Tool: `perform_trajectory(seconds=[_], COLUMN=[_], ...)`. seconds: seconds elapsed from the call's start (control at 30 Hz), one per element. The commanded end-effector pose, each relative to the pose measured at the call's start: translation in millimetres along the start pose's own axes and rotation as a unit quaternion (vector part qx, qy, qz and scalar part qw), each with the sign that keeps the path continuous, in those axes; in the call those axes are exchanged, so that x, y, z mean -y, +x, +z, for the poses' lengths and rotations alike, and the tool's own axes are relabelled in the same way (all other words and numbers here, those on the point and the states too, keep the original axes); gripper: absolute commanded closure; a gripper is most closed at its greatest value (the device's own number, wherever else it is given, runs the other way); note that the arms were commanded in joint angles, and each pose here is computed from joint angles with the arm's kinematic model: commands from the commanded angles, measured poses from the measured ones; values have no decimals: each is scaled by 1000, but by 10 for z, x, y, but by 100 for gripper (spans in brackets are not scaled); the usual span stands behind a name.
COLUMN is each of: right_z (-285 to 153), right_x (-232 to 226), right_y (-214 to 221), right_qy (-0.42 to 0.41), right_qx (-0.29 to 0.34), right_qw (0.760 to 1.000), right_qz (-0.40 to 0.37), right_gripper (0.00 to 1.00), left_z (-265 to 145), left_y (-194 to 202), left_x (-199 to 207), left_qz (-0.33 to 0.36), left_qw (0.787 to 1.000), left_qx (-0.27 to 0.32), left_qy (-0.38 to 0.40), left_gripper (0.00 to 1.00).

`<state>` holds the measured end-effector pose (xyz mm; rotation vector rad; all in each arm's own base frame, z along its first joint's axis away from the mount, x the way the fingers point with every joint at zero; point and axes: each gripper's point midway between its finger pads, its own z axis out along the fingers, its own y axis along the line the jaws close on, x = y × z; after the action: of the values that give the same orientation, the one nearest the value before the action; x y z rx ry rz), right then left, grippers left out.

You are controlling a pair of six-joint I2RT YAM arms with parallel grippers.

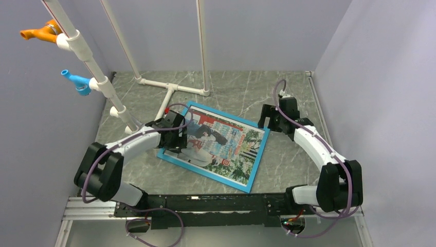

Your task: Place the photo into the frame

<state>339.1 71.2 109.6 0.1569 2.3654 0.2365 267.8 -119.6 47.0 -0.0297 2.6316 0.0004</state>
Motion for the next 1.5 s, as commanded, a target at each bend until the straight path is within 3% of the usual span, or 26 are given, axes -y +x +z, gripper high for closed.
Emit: perform_trajectory(seconds=[0.0, 0.33, 0.47, 0.6, 0.97, 1.33, 1.47], right_z=[-160, -182, -137, -89, 278, 1025, 1116], right_x=[-6, -172, -223, -294, -378, -414, -217], right_y=[479, 1297, 1397, 1328, 605, -345, -640], right_qy=[5, -47, -59, -73, -73, -79, -16], right_qx=[-81, -180, -193, -197, -185, -154, -121], right_qw=[992, 964, 960, 958, 971, 980, 989], right_qz=[98, 190, 195, 193, 133, 101, 84], right_gripper=[0, 0, 0, 0, 0, 0, 0], left_z=[86, 339, 373, 367, 88, -307, -461], left_y=[-107, 4, 69, 194, 679, 1380, 1640], left_x=[-175, -269, -214, 5, 726, 1522, 1761], left_qz=[-10, -13, -11, -7, 16, 40, 46], left_qw=[999, 998, 998, 995, 974, 963, 955], left_qx=[-4, -48, -65, -88, -128, -146, -151], left_qy=[-47, -38, -20, 46, 185, 222, 250], left_gripper=[1, 1, 1, 5, 7, 7, 6])
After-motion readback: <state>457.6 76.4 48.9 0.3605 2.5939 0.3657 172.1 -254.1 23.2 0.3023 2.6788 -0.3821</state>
